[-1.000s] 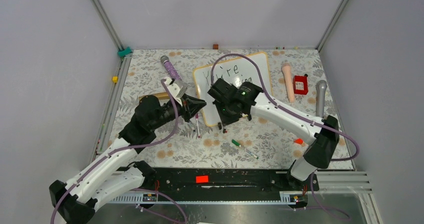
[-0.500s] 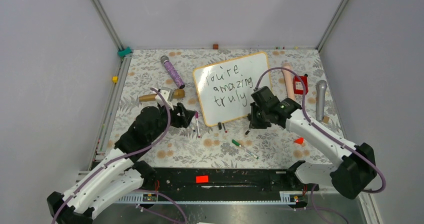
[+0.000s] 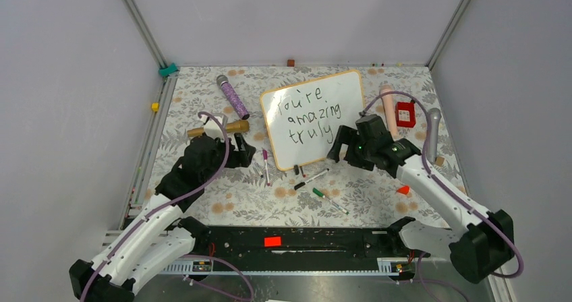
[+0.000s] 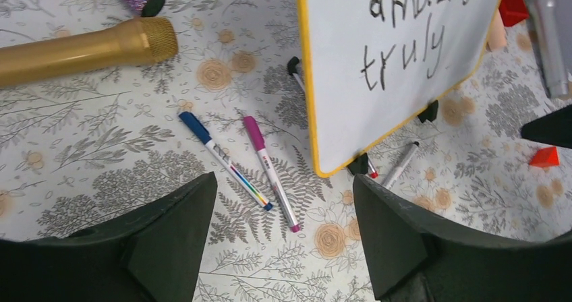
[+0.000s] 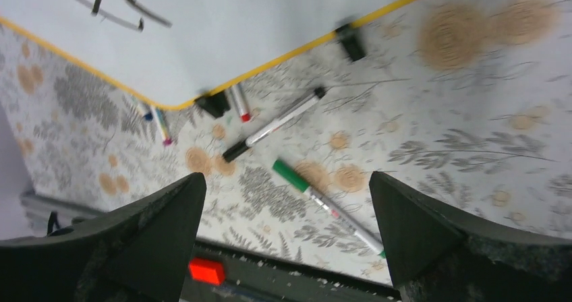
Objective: Write a sentence on the whiteboard
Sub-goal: Reset both arms
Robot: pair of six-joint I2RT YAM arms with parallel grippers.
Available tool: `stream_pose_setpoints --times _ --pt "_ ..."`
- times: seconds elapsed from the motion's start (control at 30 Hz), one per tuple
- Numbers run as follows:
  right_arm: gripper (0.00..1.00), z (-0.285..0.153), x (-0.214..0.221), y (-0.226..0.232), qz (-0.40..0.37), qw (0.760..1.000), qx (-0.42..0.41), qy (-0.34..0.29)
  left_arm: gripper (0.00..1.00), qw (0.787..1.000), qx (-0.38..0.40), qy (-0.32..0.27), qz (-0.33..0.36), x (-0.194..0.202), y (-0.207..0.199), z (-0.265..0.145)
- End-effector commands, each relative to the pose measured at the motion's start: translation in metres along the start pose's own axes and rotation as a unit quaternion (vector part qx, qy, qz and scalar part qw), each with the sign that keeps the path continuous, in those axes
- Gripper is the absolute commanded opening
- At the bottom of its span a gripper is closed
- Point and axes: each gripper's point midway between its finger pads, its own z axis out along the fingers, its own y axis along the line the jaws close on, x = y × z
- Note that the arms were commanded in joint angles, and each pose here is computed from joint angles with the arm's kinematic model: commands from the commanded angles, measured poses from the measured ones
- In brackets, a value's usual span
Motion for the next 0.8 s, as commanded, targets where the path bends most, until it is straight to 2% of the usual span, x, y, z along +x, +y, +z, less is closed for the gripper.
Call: stream_pose_setpoints --times 0.0,0.2,0.27,0.4,0.5,0.63,0.77 --pt "0.99 -0.024 -0.031 -0.043 -0.002 0.991 0.081 -0.110 0.76 0.999 -0.016 -0.037 -0.015 -0.026 0.007 -0.005" --pt "0.99 -0.044 -0.066 -0.076 -0.089 0.953 0.125 -0.259 0.84 0.996 -0.070 -0.050 0.007 -0.030 0.035 -0.003" --pt "0.97 -0.046 -0.073 -0.083 -0.136 0.935 0.131 -0.299 0.86 0.995 -0.083 -0.049 0.029 -0.027 0.043 0.001" --pt "0.91 -0.051 -0.088 -0.098 -0.183 0.890 0.148 -0.391 0.86 0.989 -0.120 -0.054 0.065 -0.022 0.063 0.009" --pt "0.91 -0.043 -0.093 -0.108 -0.175 0.887 0.154 -0.398 0.86 0.982 -0.147 -0.072 0.089 -0.026 0.082 0.014" --pt "0.91 -0.025 -0.098 -0.126 -0.186 0.881 0.179 -0.397 0.85 0.976 -0.188 -0.088 0.071 -0.029 0.123 0.026" --pt "0.90 -0.010 -0.106 -0.145 -0.161 0.884 0.168 -0.406 0.83 0.966 -0.205 -0.110 0.115 -0.033 0.145 0.038"
